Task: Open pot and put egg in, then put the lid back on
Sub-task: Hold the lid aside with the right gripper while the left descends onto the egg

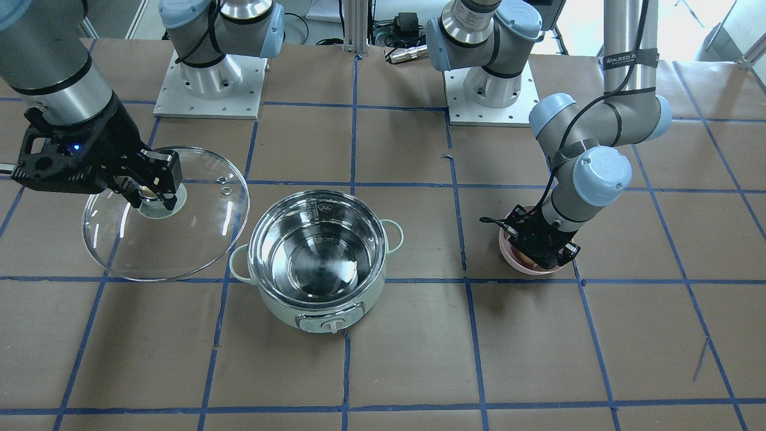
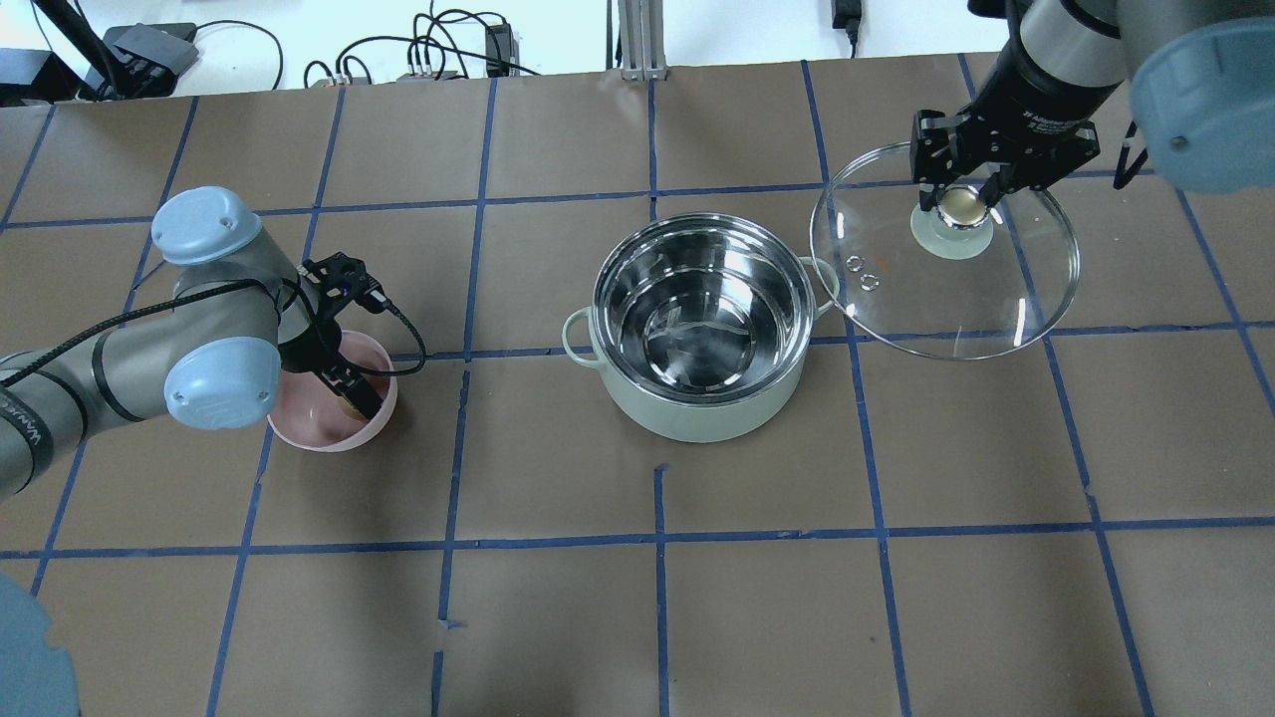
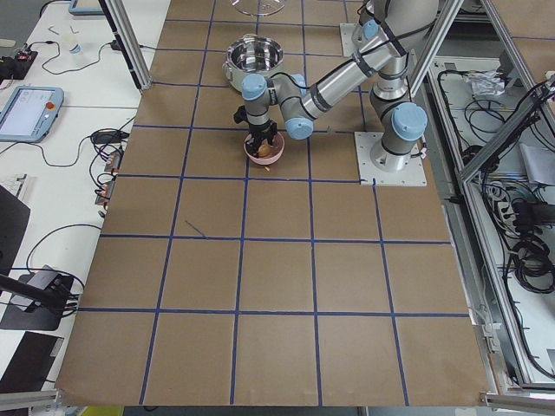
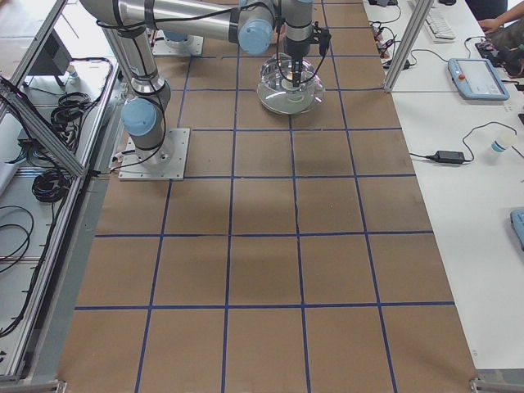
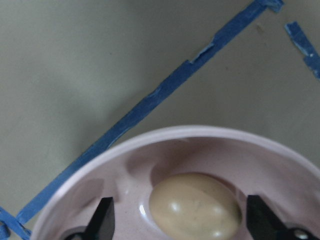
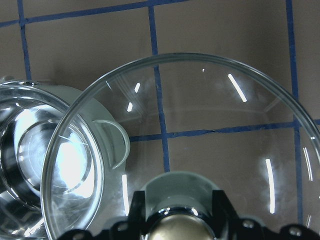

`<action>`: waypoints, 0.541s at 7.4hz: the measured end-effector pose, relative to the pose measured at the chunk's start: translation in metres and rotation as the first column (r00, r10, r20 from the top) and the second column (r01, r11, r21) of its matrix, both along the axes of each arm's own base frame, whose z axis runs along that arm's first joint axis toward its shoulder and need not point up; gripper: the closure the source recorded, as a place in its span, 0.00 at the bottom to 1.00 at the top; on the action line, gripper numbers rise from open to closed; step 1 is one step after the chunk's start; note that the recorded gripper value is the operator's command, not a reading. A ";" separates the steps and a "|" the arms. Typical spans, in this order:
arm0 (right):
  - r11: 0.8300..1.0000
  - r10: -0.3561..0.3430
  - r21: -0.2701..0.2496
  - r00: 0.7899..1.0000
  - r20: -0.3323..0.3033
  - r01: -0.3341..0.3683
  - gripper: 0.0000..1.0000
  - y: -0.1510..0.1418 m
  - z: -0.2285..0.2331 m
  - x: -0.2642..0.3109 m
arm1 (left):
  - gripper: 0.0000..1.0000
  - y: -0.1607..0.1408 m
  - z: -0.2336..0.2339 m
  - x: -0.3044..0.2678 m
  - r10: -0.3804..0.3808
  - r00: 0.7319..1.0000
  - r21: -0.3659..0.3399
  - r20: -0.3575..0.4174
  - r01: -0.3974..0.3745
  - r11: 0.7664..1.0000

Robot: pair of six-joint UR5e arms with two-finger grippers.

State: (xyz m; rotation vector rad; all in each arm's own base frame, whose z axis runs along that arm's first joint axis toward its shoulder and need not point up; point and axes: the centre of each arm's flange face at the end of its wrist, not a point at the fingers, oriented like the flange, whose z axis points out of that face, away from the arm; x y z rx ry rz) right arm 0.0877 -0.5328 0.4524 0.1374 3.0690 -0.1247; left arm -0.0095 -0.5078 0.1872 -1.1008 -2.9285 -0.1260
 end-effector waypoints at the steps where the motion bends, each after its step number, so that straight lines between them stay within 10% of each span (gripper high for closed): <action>1: 1.000 0.000 -0.001 1.000 0.000 0.000 0.68 0.000 0.000 0.000 | 0.59 0.000 -0.001 0.000 -0.001 1.000 0.002 0.000 0.001 1.000; 4: 1.000 0.001 0.002 1.000 0.001 -0.001 0.68 0.000 0.000 0.000 | 0.60 0.000 -0.003 0.000 0.000 1.000 0.006 0.001 0.000 1.000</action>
